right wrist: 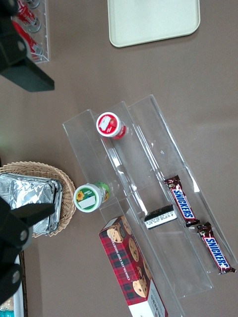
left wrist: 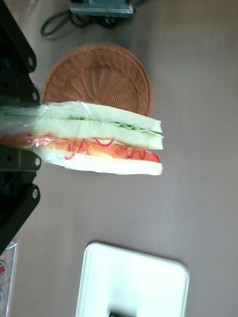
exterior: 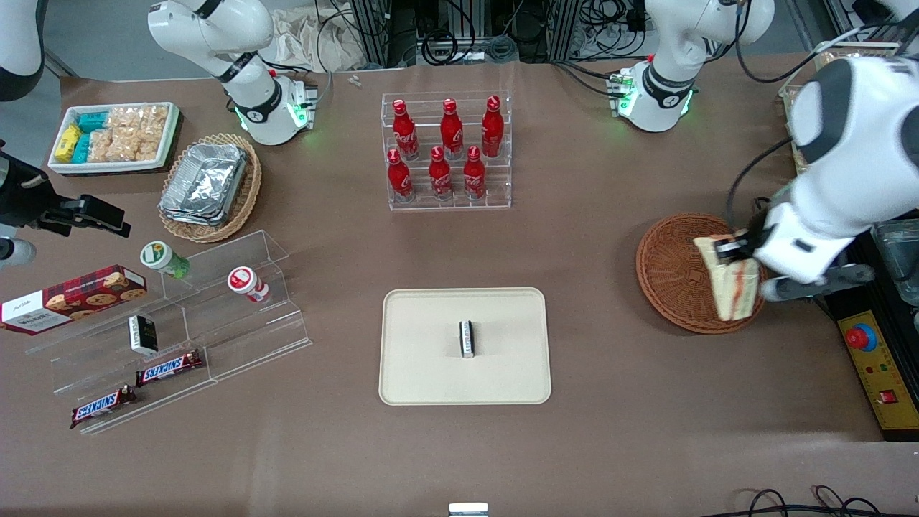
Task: Place sandwich from basket to tray
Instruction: 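Lift the sandwich out of the basket and carry it toward the cream tray, then lower the sandwich onto the tray beside the black box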
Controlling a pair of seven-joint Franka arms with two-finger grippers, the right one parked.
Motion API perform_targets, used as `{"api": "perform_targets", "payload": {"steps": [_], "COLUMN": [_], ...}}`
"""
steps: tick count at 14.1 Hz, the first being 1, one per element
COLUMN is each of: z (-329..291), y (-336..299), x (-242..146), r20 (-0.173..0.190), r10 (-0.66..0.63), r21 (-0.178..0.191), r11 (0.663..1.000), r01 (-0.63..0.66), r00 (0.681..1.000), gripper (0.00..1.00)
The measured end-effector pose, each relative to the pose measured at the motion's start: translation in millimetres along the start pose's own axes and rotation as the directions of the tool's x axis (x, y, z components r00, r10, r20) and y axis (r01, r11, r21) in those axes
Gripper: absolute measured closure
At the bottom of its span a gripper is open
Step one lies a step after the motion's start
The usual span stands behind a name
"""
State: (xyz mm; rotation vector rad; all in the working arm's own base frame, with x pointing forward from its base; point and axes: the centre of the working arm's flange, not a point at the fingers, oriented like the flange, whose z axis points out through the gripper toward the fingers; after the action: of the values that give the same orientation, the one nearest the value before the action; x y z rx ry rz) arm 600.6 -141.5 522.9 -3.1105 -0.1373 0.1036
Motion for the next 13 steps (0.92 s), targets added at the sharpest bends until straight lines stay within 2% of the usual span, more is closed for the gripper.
{"api": "perform_targets", "payload": {"steps": [1, 3, 5, 7, 9, 11, 13], "z": [9.8, 47.9, 95.1, 148.2, 196.4, 239.1, 267.1], "y": [41.4, 113.3, 169.1, 219.7, 253.9, 270.4, 272.6], "x": [-0.1, 0.3, 8.4, 15.3, 19.4, 22.2, 26.9], "r20": [0.008, 0.037, 0.031, 0.012, -0.009, -0.021, -0.035], "r10": [0.048, 0.06, 0.063, 0.099, 0.128, 0.145, 0.16], "r21": [0.005, -0.013, -0.04, -0.072, -0.089, -0.08, -0.052], "r11": [0.999, 0.998, 0.997, 0.993, 0.988, 0.986, 0.985], "r01": [-0.048, -0.059, -0.061, -0.098, -0.128, -0.147, -0.162], "r00": [0.999, 0.998, 0.998, 0.995, 0.992, 0.989, 0.986], "gripper": [0.8, 0.8, 0.8, 0.8, 0.8, 0.8, 0.8]}}
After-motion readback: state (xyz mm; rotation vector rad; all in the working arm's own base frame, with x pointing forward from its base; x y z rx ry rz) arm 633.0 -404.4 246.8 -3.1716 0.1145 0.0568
